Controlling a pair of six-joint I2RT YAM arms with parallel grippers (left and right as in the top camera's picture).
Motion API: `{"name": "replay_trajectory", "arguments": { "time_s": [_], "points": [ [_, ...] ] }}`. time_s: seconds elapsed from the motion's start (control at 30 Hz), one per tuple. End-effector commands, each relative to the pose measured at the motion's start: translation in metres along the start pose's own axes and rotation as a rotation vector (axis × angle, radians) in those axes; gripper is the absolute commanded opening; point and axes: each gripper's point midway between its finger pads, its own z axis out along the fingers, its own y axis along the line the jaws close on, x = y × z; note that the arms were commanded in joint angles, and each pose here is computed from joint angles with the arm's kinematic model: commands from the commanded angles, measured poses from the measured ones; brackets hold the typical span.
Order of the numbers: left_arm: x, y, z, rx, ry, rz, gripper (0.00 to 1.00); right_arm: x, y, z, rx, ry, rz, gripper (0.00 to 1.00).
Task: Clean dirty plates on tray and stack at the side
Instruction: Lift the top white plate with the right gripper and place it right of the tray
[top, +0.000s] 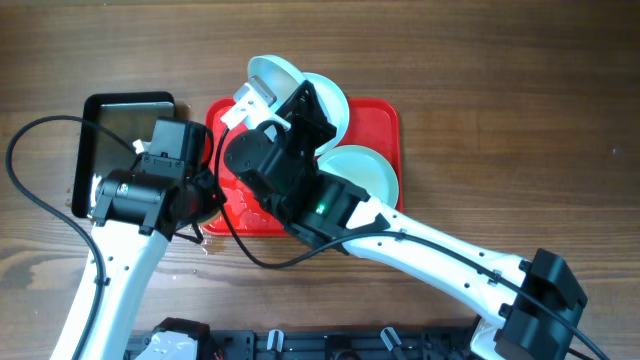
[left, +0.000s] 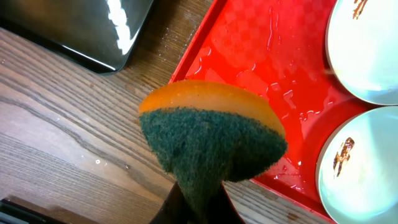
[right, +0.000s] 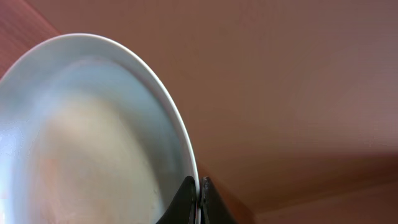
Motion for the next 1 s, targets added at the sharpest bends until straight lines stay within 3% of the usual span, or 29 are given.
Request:
{"name": "replay_trajectory", "arguments": {
  "time_s": [0.0,0.3,0.4,0.53,0.6,0.7,0.83,0.97],
  "points": [
    [-0.004,-0.002,-0.004,0.019,-0.017,-0.021,0.04,-0.001,-0.011,-0.001,0.038,0.018,-0.136,0.04],
    [-0.004,-0.002,-0.004,0.019,-0.017,-0.021,0.04,0.010,-0.005,0.000,0.042,0.041,-0.096,0.04],
    [-0.004,-0.002,-0.004,0.019,-0.017,-0.021,0.04,0.027,0.000,-0.001,0.048,0.085,0.140,0.04],
    [-0.004,-0.002,-0.004,0.019,-0.017,-0.021,0.04,0.048,0.056,-0.002,-0.259,0.156,0.378,0.04],
    [-0.004,-0.002,-0.004,0.019,-0.017,-0.021,0.04,0.047,0.057,-0.003,-0.380,0.188,0.542,0.04],
    [-0.004,-0.003,-0.004,0.019,-0.017,-0.021,0.04,0.034,0.047,-0.010,-0.710,0.210,0.792,0.04],
    [-0.005,-0.003,-0.004,0.022,-0.020,-0.022,0.04,0.113,-0.004,0.039,-0.602,0.460,0.987,0.04],
    [-0.005,-0.003,-0.004,0.021,-0.020,-0.021,0.04,0.252,-0.063,0.086,-0.331,0.785,1.075,0.04]
  ]
}}
